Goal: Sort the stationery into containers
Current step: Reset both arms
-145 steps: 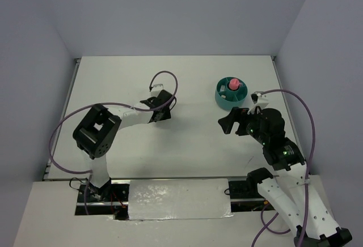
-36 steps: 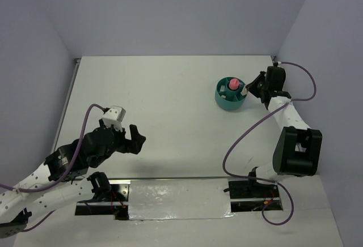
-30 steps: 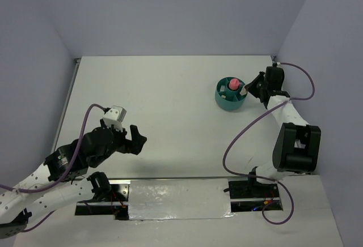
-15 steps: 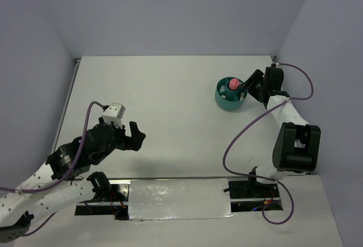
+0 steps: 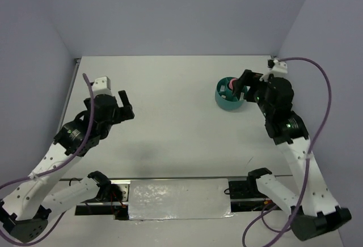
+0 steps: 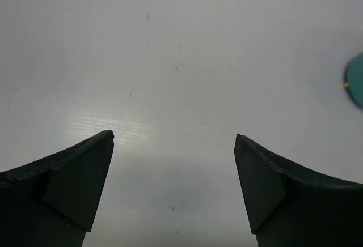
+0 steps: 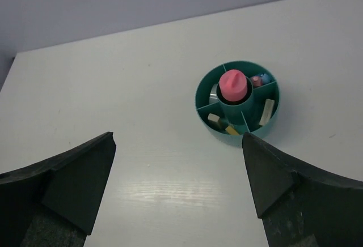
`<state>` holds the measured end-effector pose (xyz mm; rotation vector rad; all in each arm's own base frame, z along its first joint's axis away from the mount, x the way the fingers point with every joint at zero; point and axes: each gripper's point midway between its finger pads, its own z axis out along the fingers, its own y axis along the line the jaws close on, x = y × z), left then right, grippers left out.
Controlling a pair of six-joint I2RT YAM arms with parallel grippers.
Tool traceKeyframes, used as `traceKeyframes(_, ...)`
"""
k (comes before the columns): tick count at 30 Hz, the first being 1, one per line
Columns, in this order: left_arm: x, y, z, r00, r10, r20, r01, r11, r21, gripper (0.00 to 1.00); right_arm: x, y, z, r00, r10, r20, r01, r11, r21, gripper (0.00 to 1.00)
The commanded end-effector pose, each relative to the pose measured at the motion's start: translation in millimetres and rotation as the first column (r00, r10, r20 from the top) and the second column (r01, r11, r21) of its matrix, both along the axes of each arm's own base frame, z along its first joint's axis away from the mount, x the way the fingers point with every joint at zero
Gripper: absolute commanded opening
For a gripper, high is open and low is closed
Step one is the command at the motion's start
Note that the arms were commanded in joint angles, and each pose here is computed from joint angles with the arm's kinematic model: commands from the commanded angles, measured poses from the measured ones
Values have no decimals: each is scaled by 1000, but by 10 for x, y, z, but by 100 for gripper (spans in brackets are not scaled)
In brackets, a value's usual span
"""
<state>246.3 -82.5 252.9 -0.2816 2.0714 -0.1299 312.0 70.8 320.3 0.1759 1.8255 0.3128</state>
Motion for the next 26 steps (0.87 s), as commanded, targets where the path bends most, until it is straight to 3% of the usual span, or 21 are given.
traceKeyframes(1,-37,409,582,979,139,149,-148,988,49,99,-405,-227,188,999,-40,21,41,997,-63,100)
traceKeyframes(6,-342,904,763,930,273,247,-300,951,76,99,-989,-231,354,995,51,81,-45,997,-68,100)
traceKeyframes(15,-772,1131,653,892,292,346,-276,956,-97,99,-1790,-394,354,981,76,177,-63,995,-79,100)
traceKeyframes(20,-794,1080,491,890,272,365,-236,961,-142,99,-1832,-435,188,984,64,169,-49,995,-88,100)
traceKeyframes(26,-749,1051,373,903,275,329,-249,961,-119,99,-1777,-395,103,988,73,136,-63,995,-80,100)
